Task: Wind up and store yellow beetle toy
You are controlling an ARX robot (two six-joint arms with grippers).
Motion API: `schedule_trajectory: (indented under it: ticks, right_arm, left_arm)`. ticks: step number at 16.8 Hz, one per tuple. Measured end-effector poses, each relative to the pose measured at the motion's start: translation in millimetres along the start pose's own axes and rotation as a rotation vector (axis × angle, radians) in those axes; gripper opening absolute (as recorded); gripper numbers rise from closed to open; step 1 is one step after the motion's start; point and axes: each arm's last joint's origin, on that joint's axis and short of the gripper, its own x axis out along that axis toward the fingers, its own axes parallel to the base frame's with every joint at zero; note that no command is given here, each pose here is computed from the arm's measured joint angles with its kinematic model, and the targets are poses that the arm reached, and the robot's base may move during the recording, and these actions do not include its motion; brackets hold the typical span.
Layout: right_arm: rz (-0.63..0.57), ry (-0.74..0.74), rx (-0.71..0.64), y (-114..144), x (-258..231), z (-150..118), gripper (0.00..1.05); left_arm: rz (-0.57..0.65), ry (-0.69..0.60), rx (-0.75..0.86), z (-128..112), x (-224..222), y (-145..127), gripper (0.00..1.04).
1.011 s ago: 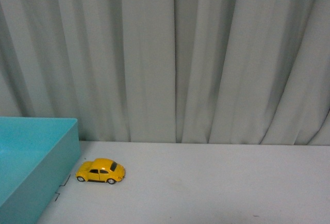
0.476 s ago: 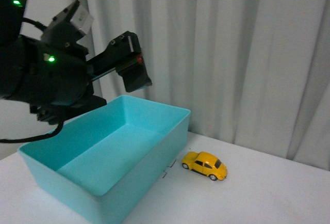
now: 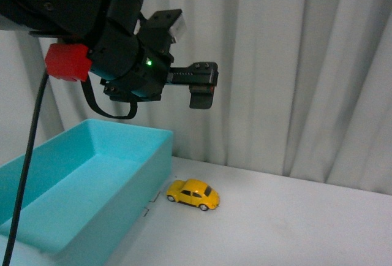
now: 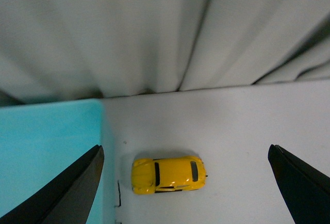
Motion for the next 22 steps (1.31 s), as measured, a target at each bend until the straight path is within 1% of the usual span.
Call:
schedule_trajectory:
  ticks: [2, 3, 5, 7, 9, 10, 12, 15, 19, 22]
  right_arm:
    - [0.0, 0.0, 0.0, 0.0, 0.0, 0.0, 0.98]
    - [0.0, 0.0, 0.0, 0.0, 0.0, 0.0, 0.98]
    - [0.0, 0.0, 0.0, 0.0, 0.0, 0.0, 0.98]
    - [0.0, 0.0, 0.0, 0.0, 0.0, 0.0, 0.98]
    - [0.0, 0.0, 0.0, 0.0, 0.0, 0.0, 0.98]
    - [0.0, 0.0, 0.0, 0.0, 0.0, 0.0, 0.98]
    - [0.0, 0.0, 0.0, 0.0, 0.0, 0.0, 0.98]
    - [0.0, 0.0, 0.0, 0.0, 0.0, 0.0, 0.98]
    - [0.0, 0.0, 0.0, 0.0, 0.0, 0.0, 0.98]
    - [0.0, 0.0, 0.0, 0.0, 0.0, 0.0, 0.98]
  left_arm:
    - [-0.046, 0.073, 0.242, 8.4, 34.4, -17.6, 0.98]
    - [-0.074, 0.111, 0.359, 7.4, 47.7, -23.8, 0.98]
    - [-0.164, 0.221, 0.59, -8.3, 64.6, -31.6, 0.98]
    - [-0.254, 0.326, 0.791, -22.6, 74.5, -32.8, 0.98]
    - [-0.306, 0.391, 0.951, -30.9, 80.6, -32.2, 0.98]
    - [-0.303, 0.41, 1.022, -33.6, 84.8, -31.5, 0.98]
    - [-0.292, 0.455, 1.134, -42.7, 96.5, -29.9, 0.98]
    - [-0.321, 0.531, 1.232, -59.9, 113.6, -28.8, 0.98]
    - [-0.316, 0.541, 1.301, -58.8, 130.6, -28.1, 0.98]
    - [-0.32, 0.579, 1.334, -66.6, 139.8, -20.1, 0.98]
